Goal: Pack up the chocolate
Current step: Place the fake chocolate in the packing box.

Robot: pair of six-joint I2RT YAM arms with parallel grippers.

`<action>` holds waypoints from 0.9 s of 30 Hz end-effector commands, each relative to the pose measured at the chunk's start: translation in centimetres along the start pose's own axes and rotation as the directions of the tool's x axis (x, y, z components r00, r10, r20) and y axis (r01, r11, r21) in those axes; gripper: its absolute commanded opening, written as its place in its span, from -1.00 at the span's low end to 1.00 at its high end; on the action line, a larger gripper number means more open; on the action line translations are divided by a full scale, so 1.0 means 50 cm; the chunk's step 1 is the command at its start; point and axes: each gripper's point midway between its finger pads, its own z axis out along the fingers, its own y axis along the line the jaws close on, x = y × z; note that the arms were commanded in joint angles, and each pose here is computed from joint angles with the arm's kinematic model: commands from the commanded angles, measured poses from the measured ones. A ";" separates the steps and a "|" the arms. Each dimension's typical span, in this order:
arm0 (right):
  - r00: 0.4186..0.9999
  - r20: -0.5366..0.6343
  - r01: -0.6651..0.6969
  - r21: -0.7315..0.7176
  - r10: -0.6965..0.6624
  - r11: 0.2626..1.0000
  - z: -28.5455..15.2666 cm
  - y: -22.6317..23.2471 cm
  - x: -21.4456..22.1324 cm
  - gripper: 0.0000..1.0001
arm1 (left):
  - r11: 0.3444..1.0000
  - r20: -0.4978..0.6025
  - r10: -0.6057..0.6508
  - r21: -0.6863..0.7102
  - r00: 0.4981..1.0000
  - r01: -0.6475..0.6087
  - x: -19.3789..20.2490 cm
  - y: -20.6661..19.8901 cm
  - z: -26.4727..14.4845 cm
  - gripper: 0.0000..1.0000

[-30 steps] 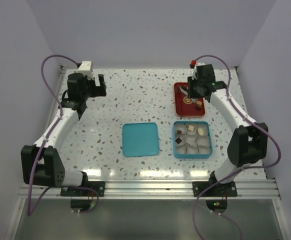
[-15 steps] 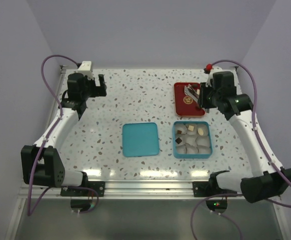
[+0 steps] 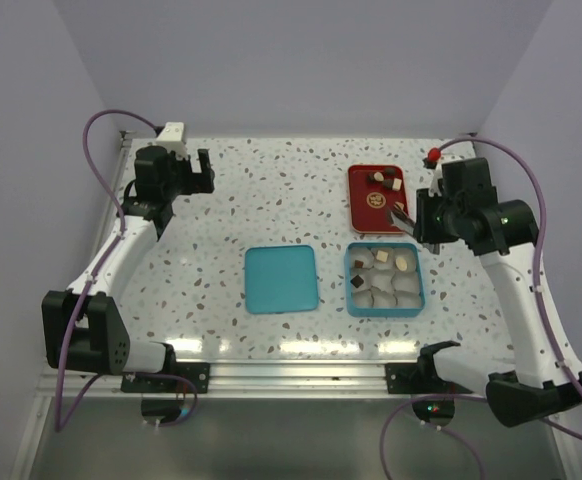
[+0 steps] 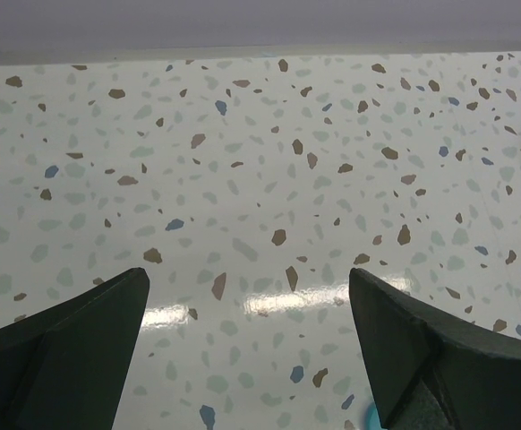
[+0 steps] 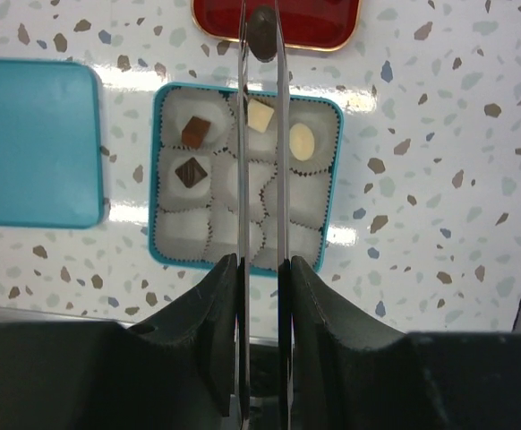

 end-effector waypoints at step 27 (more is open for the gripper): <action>0.978 -0.191 -0.110 -0.132 0.083 0.985 -0.122 0.043 0.127 -0.56 | 0.999 0.055 -0.017 0.047 0.998 0.015 -0.045 -0.025 0.000 1.00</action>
